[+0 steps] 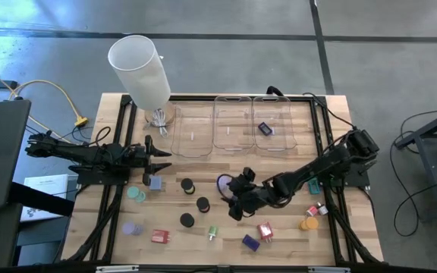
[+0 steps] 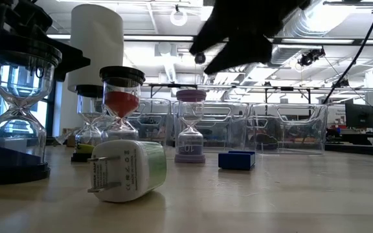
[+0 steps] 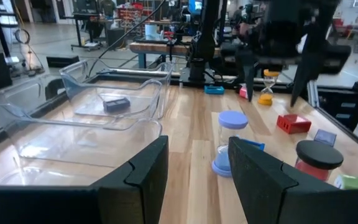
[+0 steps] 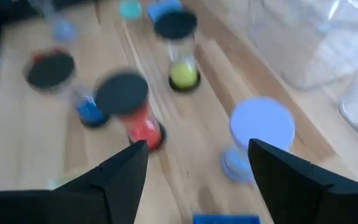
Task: Pick & Place Office items
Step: Put the top violet hourglass into the middle transparent bin
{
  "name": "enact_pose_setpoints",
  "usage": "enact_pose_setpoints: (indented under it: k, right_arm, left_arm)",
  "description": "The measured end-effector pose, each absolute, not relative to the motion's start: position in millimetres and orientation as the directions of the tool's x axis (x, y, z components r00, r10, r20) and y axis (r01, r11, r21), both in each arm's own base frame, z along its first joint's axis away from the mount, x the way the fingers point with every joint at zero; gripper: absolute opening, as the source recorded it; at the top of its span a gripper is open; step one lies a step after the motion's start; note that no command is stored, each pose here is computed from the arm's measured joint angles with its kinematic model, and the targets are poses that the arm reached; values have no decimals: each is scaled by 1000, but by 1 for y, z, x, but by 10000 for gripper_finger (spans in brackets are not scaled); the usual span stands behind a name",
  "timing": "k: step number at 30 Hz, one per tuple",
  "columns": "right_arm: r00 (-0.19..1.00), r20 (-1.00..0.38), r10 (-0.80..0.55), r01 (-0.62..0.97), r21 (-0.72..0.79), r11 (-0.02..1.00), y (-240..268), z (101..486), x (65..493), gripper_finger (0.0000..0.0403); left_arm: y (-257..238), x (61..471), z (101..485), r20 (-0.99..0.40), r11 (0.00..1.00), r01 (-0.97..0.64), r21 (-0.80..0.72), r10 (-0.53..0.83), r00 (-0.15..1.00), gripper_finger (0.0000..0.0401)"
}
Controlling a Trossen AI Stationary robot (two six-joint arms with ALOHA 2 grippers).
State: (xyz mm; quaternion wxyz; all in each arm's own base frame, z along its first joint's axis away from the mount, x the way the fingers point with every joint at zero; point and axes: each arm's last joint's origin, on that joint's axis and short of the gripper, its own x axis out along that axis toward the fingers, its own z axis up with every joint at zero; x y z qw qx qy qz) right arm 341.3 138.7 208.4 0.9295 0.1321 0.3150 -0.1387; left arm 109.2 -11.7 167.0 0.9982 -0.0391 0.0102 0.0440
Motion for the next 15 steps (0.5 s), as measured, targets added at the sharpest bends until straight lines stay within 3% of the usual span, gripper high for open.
enact_pose_setpoints:
  k: [8,15]
  right_arm:
    - [726,-641,-249,374,64,925,138,185,348,267]
    - [733,-646,-212,362,107,926,141,186,348,267]
  left_arm:
    - [-12,109,167,-24,993,-87,-78,86,996,163]
    - [-12,109,167,-24,994,-80,-80,78,997,163]
